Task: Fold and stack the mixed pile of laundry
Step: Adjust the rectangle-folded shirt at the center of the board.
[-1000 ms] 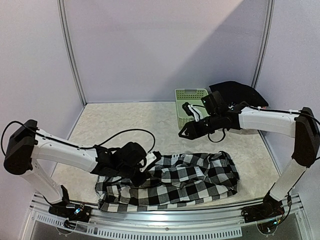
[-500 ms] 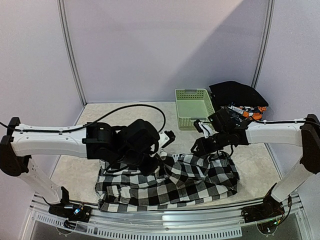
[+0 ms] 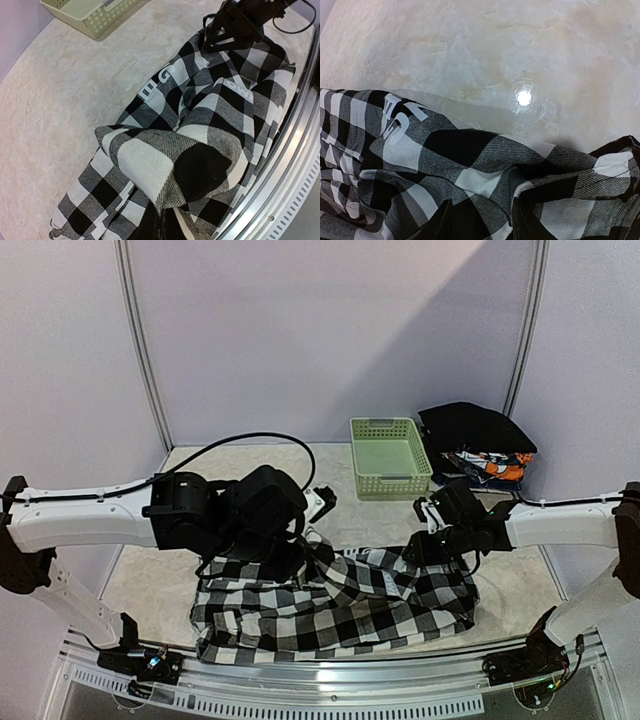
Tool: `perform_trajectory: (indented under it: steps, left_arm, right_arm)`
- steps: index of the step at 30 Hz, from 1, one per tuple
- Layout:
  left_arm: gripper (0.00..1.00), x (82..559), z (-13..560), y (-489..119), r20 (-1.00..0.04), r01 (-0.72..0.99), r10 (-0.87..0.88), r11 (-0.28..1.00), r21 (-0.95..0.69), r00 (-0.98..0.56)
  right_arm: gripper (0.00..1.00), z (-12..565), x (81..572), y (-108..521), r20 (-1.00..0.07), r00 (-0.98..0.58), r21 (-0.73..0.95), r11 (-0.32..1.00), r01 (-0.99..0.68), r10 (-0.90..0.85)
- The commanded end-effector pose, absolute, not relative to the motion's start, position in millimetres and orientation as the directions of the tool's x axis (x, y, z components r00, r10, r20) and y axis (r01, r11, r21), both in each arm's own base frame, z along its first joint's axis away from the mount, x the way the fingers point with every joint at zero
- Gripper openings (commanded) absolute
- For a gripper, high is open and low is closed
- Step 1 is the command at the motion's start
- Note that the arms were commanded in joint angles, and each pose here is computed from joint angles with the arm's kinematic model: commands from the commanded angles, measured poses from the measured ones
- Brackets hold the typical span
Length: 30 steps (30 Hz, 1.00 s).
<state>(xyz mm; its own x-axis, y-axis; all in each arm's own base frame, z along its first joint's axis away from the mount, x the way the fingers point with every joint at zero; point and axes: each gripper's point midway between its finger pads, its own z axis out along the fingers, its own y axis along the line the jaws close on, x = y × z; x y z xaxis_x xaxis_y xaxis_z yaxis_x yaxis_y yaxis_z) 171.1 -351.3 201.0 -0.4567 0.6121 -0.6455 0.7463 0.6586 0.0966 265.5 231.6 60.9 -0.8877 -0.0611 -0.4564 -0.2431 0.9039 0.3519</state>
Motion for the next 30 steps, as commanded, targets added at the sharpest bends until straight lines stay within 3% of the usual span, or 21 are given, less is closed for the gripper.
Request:
perform_trajectory:
  steps: [1, 14, 17, 24, 30]
  left_arm:
    - [0.00, 169.1, 189.2, -347.0, -0.624, 0.739, 0.629, 0.663, 0.120, -0.463]
    - [0.00, 166.1, 183.3, -344.3, -0.628, 0.748, 0.630, 0.654, 0.111, -0.457]
    - [0.00, 165.6, 182.1, -343.0, -0.630, 0.749, 0.629, 0.654, 0.110, -0.456]
    - [0.00, 166.8, 185.9, -340.8, -0.643, 0.748, 0.625, 0.652, 0.118, -0.443]
    - [0.00, 170.9, 195.5, -343.7, -0.662, 0.747, 0.618, 0.652, 0.131, -0.424]
  right_arm:
    - [0.41, 56.5, 268.8, 216.4, -0.460, -0.888, 0.323, 0.932, -0.164, 0.003]
    - [0.40, 31.5, 286.3, 211.2, -0.434, -0.900, 0.249, 0.964, -0.091, 0.027]
    - [0.33, 28.6, 288.5, 212.4, -0.433, -0.901, 0.247, 0.965, -0.084, 0.032]
    - [0.00, 38.4, 293.7, 203.1, -0.473, -0.879, 0.217, 0.974, -0.061, 0.050]
    - [0.00, 47.2, 289.3, 175.5, -0.495, -0.868, 0.109, 0.994, -0.024, 0.033]
